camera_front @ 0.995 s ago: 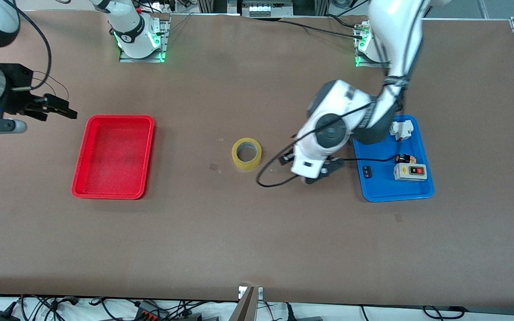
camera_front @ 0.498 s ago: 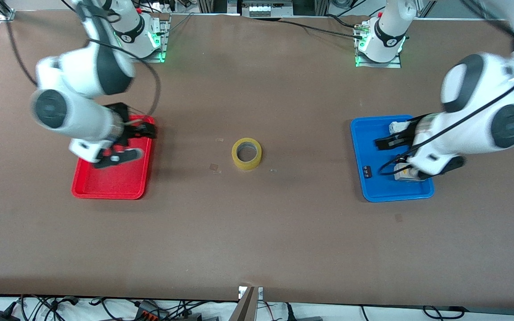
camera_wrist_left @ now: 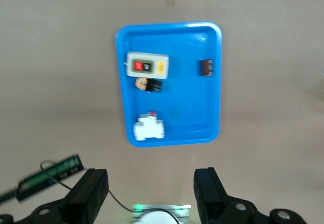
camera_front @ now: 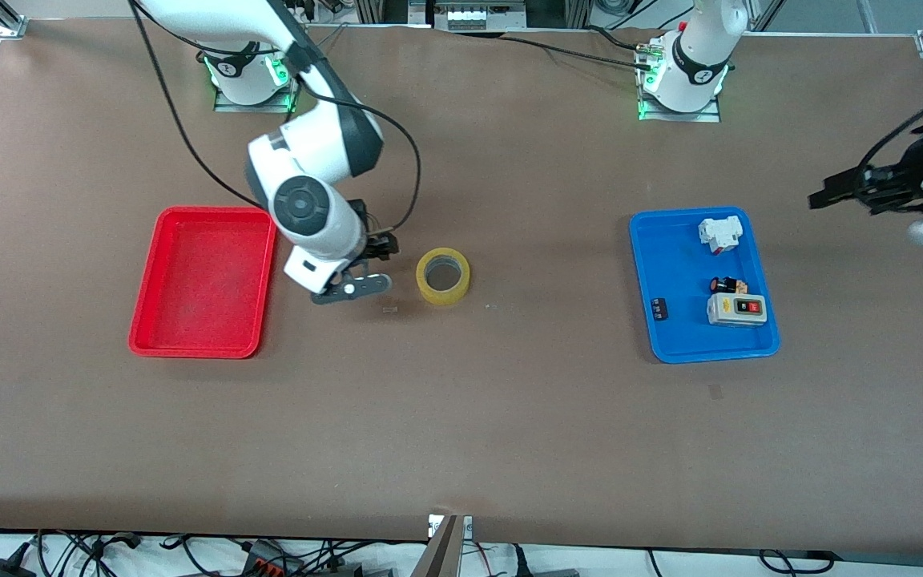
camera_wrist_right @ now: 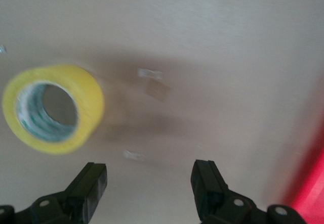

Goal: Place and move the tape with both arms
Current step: 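Withdraw the left gripper while the right gripper moves to the tape, then grasp the tape roll rim with the right gripper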

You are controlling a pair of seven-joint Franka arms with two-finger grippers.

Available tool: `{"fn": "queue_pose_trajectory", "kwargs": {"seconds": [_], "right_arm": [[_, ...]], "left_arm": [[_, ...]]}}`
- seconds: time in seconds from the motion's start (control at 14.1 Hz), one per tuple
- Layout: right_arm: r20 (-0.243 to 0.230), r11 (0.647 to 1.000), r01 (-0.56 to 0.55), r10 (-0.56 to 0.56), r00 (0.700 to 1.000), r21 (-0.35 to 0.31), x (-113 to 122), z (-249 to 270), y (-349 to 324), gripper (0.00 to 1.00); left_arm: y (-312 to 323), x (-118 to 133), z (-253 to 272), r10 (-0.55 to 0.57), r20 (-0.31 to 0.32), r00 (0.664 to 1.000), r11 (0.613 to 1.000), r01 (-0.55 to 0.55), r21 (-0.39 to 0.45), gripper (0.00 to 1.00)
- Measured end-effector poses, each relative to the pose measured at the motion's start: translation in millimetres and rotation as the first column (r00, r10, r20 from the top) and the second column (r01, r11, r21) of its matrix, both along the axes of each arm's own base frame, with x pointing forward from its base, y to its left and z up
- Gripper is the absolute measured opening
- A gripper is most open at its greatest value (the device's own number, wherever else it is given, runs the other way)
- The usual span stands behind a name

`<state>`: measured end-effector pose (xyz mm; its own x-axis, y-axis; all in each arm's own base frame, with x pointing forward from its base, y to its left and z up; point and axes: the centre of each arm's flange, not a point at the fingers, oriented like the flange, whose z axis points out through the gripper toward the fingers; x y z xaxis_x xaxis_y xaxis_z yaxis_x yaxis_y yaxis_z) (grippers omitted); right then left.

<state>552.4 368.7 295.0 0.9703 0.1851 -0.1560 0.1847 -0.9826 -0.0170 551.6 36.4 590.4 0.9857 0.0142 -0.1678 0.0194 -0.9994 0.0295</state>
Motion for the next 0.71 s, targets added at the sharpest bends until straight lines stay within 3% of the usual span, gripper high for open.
{"fn": "queue_pose_trajectory", "kwargs": {"seconds": [0.28, 0.71], "right_arm": [[0.043, 0.999, 0.051, -0.051, 0.998, 0.013, -4.3, -45.6, 35.0, 1.00], [0.068, 0.998, 0.063, -0.064, 0.996, 0.026, -15.4, -69.3, 58.6, 1.00]], "left_arm": [[-6.8, 8.2, 41.7, -0.048, 0.160, 0.986, 0.998, 0.040, 0.050, 1.00], [-16.7, -4.8, 52.6, -0.085, 0.117, 0.989, 0.996, 0.080, 0.046, 1.00]]}}
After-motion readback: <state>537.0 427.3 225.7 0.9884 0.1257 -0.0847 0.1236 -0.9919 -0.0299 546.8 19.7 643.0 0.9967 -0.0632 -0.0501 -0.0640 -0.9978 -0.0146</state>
